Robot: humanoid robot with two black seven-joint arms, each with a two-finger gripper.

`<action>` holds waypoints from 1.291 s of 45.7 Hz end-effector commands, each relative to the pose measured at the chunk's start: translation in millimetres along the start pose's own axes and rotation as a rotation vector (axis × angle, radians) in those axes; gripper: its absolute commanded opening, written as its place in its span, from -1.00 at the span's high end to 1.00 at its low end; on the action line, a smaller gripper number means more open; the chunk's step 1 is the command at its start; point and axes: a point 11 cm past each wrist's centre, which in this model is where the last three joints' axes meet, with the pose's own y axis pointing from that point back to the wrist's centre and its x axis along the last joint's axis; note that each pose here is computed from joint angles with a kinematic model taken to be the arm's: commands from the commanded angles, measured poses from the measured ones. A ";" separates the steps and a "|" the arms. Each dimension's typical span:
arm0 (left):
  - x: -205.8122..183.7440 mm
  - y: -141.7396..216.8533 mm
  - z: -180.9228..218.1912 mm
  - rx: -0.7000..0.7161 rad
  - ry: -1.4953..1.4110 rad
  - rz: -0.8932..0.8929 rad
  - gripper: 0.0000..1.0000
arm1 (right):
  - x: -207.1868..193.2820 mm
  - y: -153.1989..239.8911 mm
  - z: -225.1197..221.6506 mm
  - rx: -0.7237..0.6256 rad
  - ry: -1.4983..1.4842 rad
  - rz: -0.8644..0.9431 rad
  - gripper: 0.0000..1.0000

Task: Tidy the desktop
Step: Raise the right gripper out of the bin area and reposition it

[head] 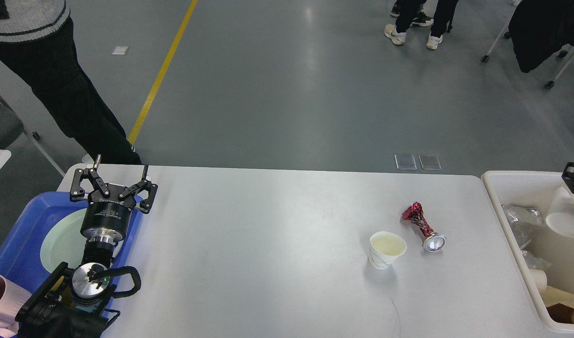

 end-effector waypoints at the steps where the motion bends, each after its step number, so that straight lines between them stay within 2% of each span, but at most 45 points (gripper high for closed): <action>1: 0.0 0.0 0.0 0.000 0.000 0.000 -0.93 | 8.2 -58.8 23.2 -0.032 -0.057 0.041 1.00; 10: 0.0 0.0 0.0 0.000 0.000 0.000 -0.93 | -11.4 -140.1 49.0 -0.058 -0.129 0.080 1.00; 19: 0.0 0.0 0.0 0.000 0.000 0.000 -0.93 | -39.6 -195.0 62.5 -0.086 -0.144 0.173 1.00; 23: 0.5 0.5 0.0 0.000 0.000 0.001 -0.93 | -59.3 -212.1 53.4 -0.088 -0.100 0.211 1.00; 37: 0.0 0.0 0.0 0.000 0.000 0.000 -0.93 | -110.0 -237.7 60.1 -0.123 -0.059 0.337 1.00; 59: 0.0 0.0 0.0 0.000 0.000 0.000 -0.93 | -128.7 -243.2 77.4 -0.160 -0.051 0.361 1.00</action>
